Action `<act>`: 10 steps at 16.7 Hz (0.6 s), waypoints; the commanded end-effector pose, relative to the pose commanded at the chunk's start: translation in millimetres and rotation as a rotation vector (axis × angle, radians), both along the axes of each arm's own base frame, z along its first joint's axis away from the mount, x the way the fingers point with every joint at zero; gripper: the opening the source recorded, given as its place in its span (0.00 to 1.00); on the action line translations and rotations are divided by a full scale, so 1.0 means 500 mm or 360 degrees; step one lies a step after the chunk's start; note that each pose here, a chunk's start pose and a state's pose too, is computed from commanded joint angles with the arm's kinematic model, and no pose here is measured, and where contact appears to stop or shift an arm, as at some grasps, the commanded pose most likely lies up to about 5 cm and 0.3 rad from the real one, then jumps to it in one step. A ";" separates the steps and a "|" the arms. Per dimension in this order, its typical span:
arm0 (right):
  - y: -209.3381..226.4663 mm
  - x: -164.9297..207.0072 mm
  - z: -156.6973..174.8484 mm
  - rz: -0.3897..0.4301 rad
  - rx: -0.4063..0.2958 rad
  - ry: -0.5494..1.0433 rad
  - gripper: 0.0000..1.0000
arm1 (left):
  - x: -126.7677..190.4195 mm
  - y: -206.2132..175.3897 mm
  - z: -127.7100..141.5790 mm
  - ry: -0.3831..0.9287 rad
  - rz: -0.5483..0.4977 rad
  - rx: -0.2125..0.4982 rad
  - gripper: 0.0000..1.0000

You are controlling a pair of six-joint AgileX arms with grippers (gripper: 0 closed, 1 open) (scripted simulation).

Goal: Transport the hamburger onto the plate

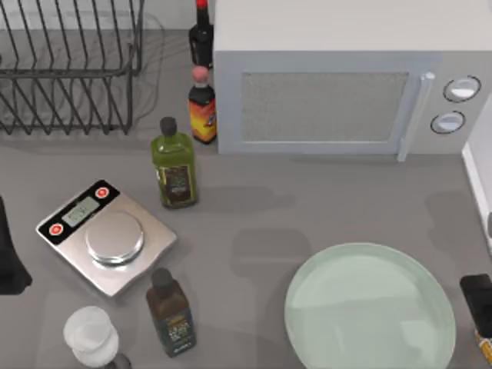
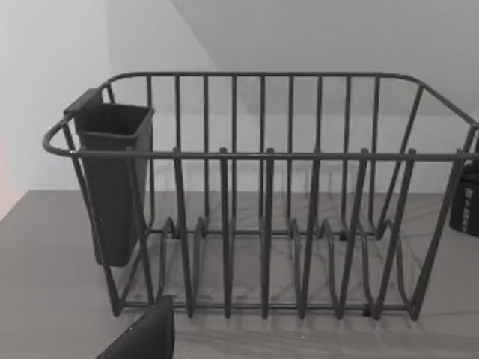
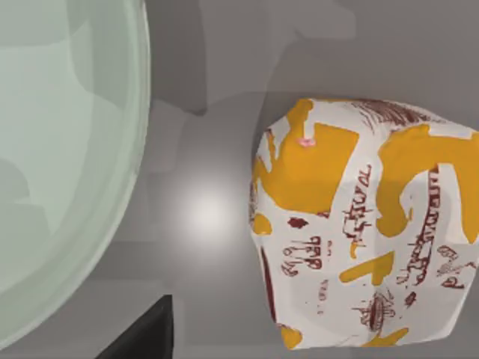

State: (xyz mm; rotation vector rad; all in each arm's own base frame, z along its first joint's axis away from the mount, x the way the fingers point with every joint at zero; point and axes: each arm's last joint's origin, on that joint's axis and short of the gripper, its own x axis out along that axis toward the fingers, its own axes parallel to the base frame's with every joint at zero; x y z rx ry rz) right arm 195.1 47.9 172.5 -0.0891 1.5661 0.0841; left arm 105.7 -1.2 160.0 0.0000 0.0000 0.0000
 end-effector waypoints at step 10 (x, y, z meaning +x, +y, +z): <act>0.001 0.008 -0.108 0.0000 0.0004 -0.0015 1.00 | 0.000 0.000 0.000 0.0000 0.0000 0.0000 1.00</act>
